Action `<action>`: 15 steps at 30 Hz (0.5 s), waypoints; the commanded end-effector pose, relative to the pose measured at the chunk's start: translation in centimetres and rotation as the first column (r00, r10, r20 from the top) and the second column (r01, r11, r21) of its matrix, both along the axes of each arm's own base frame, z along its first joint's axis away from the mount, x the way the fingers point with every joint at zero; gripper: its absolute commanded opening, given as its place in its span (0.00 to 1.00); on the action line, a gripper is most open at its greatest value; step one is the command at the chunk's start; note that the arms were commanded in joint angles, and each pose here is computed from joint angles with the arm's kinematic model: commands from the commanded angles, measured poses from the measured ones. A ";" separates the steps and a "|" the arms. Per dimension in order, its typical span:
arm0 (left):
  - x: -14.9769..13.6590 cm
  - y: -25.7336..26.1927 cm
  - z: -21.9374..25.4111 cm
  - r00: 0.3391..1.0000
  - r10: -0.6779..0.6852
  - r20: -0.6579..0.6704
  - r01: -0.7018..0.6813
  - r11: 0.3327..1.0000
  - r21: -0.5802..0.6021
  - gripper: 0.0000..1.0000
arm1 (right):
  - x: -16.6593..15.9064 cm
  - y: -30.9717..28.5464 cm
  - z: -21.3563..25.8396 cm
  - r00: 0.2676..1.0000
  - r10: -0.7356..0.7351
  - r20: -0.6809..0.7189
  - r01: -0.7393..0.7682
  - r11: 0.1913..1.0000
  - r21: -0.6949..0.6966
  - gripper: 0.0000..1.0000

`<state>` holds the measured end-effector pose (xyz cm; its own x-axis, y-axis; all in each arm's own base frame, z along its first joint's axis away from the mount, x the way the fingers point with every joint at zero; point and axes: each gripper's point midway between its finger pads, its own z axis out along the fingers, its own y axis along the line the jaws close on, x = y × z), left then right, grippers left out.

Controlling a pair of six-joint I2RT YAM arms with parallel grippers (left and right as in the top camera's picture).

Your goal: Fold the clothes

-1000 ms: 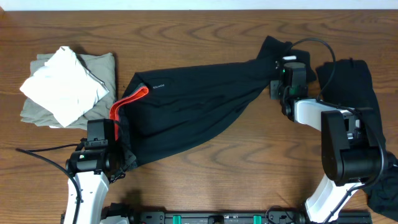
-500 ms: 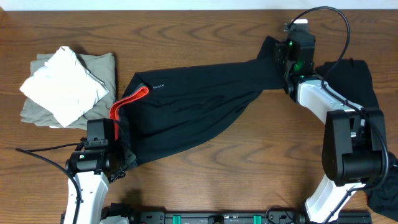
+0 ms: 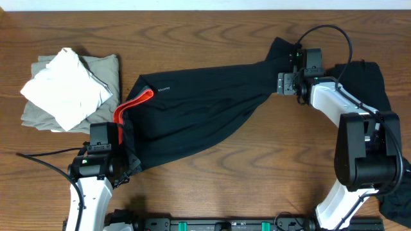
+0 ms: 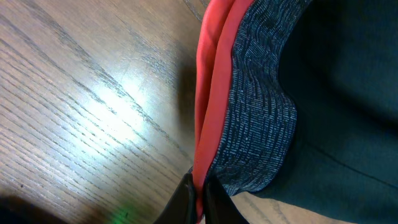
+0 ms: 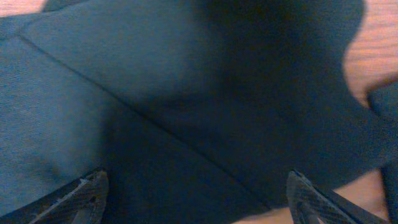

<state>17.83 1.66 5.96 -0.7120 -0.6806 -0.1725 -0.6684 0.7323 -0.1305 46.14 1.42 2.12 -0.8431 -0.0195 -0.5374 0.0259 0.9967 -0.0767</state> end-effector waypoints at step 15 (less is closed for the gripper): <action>0.4 0.3 0.5 1.000 -0.007 0.015 0.007 1.000 0.013 0.07 | -1.2 1.5 -4.9 0.992 0.067 -0.112 -0.060 0.996 0.065 0.29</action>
<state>17.83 1.66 5.95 -0.7121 -0.6806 -0.1723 -0.6683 0.7323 -0.1307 46.31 3.71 0.01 -0.8601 -0.0370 -0.5088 -0.0534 0.9984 0.0176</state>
